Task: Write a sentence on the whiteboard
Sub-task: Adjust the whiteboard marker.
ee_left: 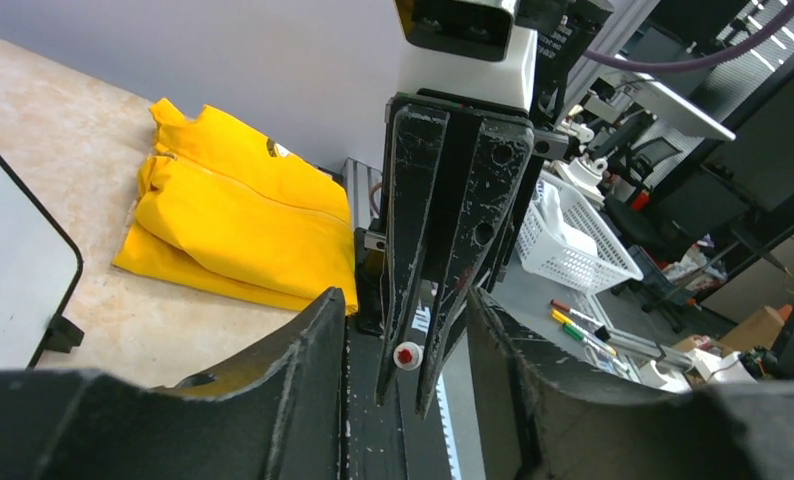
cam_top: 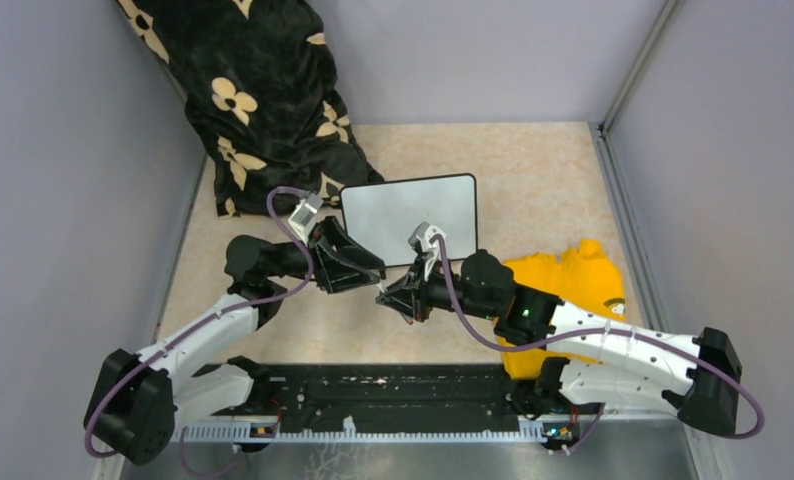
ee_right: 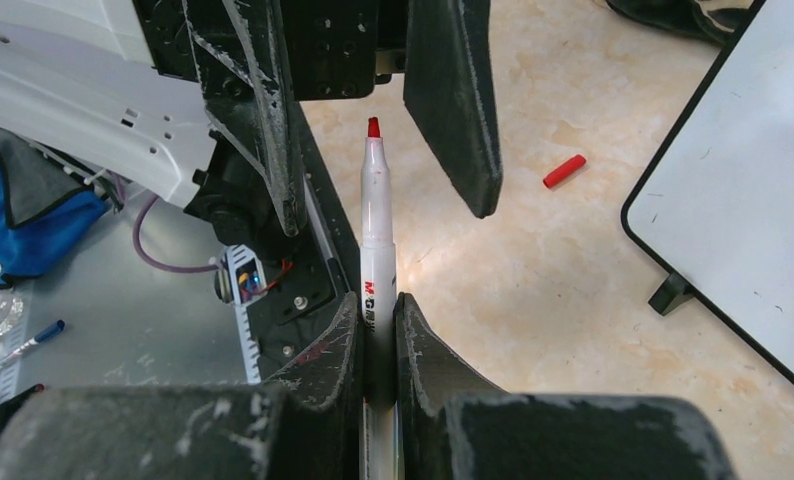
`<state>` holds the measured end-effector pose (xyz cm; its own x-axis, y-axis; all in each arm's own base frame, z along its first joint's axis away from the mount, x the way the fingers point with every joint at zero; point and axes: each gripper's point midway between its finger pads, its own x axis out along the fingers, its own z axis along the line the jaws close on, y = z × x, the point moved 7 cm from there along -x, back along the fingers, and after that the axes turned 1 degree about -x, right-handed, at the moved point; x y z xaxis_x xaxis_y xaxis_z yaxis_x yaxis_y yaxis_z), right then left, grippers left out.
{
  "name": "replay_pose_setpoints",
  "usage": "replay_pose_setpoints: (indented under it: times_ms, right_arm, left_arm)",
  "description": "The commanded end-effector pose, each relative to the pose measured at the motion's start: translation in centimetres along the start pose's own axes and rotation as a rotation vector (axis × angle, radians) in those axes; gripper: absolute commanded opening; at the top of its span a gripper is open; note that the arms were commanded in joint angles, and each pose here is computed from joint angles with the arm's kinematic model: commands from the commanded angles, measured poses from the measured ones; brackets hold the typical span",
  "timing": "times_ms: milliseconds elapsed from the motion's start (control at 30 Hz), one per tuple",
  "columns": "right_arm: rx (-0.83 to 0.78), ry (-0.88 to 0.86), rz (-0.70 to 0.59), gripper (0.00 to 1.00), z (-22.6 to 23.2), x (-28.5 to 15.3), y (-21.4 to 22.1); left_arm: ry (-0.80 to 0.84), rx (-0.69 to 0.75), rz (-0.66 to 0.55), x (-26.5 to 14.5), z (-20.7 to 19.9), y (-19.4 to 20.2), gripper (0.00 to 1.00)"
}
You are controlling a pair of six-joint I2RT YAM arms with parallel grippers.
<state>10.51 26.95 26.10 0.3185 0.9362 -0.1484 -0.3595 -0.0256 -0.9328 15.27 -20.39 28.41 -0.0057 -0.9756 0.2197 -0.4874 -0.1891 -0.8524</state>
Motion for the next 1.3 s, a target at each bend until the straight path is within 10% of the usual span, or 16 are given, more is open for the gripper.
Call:
replay_pose_setpoints:
  times_ms: [0, 767, 1067, 1267]
  right_arm:
    - [-0.012, -0.037, -0.123, 0.00, 1.0, -0.3, -3.4]
    - [-0.004, -0.029, -0.130, 0.00, 1.0, -0.6, -3.3]
    - [0.144, 0.003, -0.352, 0.72, 1.6, -2.7, -6.7]
    - [0.236, 0.000, -0.521, 0.73, 1.7, -4.2, -9.1]
  left_arm:
    - [0.051, 0.034, 0.014, 0.0, -1.0, 0.1, 0.50]
    - [0.050, -0.033, 0.012, 0.7, -0.9, 0.2, 0.00]
    - [-0.001, -0.023, -0.297, 0.9, -2.6, -3.9, 0.00]
    - [-0.061, -0.051, -0.464, 0.4, -3.3, -5.6, 0.00]
